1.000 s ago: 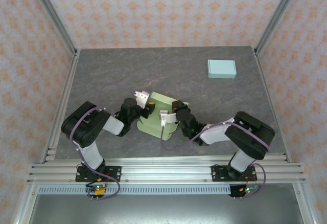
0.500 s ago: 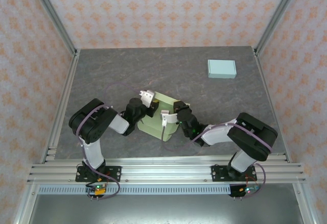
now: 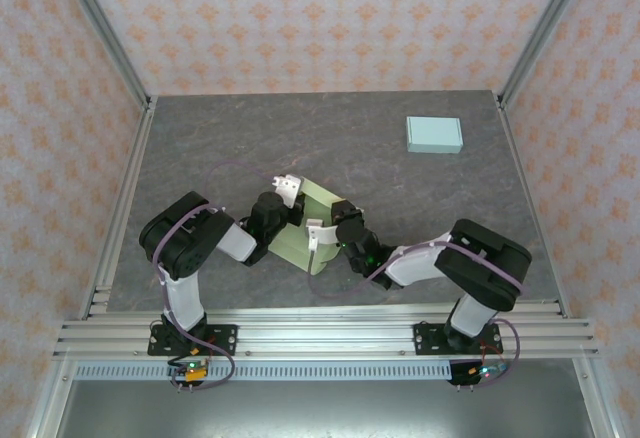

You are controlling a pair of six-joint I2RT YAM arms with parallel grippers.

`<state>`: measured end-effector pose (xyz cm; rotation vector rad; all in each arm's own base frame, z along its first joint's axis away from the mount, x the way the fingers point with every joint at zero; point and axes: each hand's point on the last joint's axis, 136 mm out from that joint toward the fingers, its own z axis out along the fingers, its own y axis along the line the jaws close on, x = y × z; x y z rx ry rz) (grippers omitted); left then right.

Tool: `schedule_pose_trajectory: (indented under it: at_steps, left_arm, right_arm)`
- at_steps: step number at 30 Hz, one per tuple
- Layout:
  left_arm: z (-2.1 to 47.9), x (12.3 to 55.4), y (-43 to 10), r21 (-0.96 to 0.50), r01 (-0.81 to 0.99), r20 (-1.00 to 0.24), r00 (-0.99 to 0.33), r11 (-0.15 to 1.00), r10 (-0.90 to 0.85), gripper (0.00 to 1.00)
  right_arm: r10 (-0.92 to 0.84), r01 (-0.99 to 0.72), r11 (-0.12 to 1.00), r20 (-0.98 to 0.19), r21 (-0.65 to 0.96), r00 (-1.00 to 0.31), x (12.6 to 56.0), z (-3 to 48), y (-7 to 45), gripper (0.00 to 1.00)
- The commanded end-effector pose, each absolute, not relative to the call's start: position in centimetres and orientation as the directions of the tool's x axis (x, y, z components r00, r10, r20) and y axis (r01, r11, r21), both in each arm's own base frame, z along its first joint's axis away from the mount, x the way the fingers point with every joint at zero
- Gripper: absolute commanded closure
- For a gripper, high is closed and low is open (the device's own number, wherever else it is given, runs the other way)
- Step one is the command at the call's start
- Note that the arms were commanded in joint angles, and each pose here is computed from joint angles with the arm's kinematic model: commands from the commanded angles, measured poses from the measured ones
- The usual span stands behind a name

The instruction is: Fold the paper box

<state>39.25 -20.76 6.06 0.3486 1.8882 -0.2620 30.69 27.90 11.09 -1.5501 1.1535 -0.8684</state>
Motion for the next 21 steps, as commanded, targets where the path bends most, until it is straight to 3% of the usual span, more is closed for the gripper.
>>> schedule_pose_trajectory:
  at_steps: [1,6,14,21]
  left_arm:
    - [7.0,39.0,-22.9,-0.065,0.401,-0.955,-0.29,0.914,0.06,0.87]
    - [6.6,38.3,-24.2,-0.056,0.483,-0.952,-0.29,0.874,0.099,0.76]
    - [7.1,37.6,-25.1,-0.068,0.545,-0.949,-0.294,0.835,0.115,0.67]
    - [9.8,35.1,-21.6,-0.084,0.478,-0.958,-0.28,0.874,0.062,0.6]
  right_arm:
    - [-0.934,-0.312,-0.13,0.011,-0.941,0.356,29.5,8.4,29.4,0.88]
    - [-0.926,-0.342,-0.2,0.064,-0.918,0.371,29.1,6.3,28.3,0.88]
    - [-0.93,-0.354,-0.224,0.091,-0.908,0.355,30.3,5.8,27.2,0.89]
    - [-0.929,-0.379,-0.242,0.1,-0.893,0.357,30.0,5.3,26.1,0.89]
